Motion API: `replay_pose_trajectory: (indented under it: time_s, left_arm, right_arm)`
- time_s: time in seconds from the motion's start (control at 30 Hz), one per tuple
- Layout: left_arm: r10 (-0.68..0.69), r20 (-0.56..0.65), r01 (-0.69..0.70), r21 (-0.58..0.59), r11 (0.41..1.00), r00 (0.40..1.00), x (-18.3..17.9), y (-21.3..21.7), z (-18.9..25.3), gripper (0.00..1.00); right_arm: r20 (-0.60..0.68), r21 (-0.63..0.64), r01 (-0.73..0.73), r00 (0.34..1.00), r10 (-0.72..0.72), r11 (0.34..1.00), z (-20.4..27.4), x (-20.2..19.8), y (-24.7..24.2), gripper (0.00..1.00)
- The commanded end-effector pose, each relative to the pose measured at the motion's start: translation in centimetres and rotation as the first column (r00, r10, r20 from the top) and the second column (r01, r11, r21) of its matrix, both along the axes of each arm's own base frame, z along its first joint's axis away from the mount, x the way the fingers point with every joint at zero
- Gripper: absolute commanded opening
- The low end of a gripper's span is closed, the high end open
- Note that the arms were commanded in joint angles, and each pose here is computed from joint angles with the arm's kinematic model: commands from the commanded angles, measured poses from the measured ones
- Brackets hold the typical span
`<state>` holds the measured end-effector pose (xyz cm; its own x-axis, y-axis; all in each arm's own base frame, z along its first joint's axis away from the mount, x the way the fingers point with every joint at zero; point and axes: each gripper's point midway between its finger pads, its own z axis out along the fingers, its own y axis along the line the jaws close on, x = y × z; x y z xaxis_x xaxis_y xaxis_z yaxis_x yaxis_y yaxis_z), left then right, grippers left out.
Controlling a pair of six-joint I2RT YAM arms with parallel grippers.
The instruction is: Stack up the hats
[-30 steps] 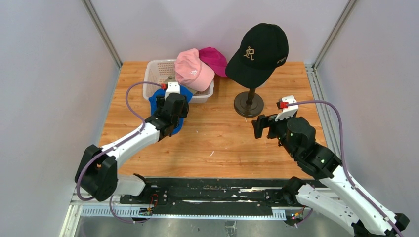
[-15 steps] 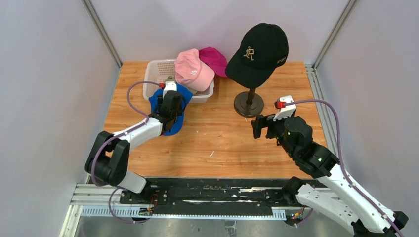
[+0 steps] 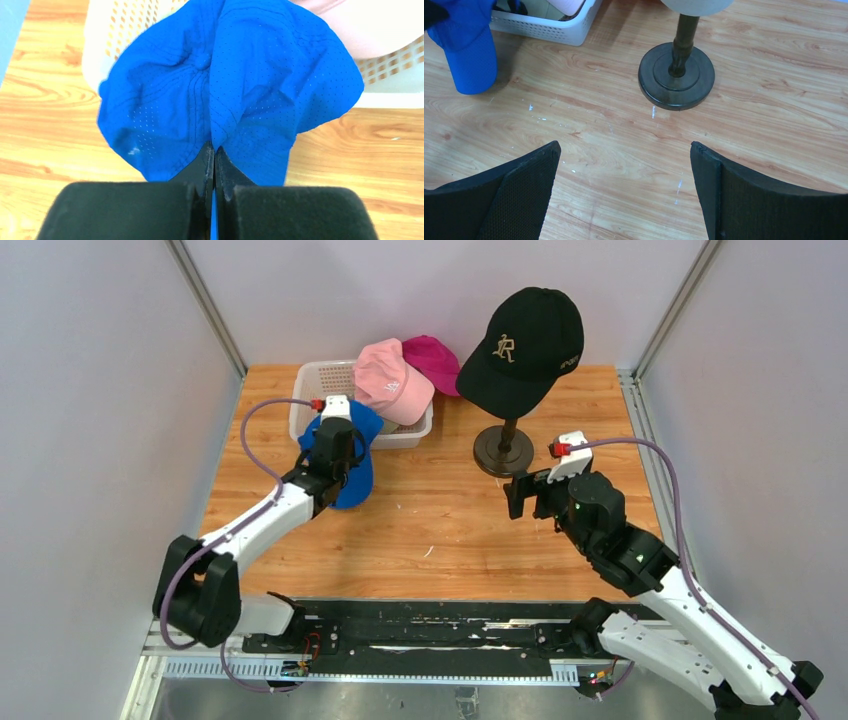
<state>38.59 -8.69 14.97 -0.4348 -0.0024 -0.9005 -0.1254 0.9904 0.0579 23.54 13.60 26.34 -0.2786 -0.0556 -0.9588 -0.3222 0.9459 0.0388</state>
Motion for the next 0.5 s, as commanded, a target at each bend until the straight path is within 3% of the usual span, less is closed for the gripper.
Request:
replay_pose_trajectory:
  time_s: [0.0, 0.47]
  left_arm:
    - [-0.053, 0.1, 0.058, -0.042, 0.997, 0.994, -0.6, -0.3, 6.7, 0.0]
    - [-0.334, 0.14, 0.351, -0.118, 0.929, 0.932, -4.7, -4.8, 16.7, 0.0]
  right_arm:
    - [0.016, 0.019, -0.049, 0.999, 0.049, 0.999, 0.2, 0.1, 1.1, 1.0]
    - [0.084, 0.19, -0.284, 0.958, 0.273, 0.94, 2.8, -2.4, 5.0, 0.95]
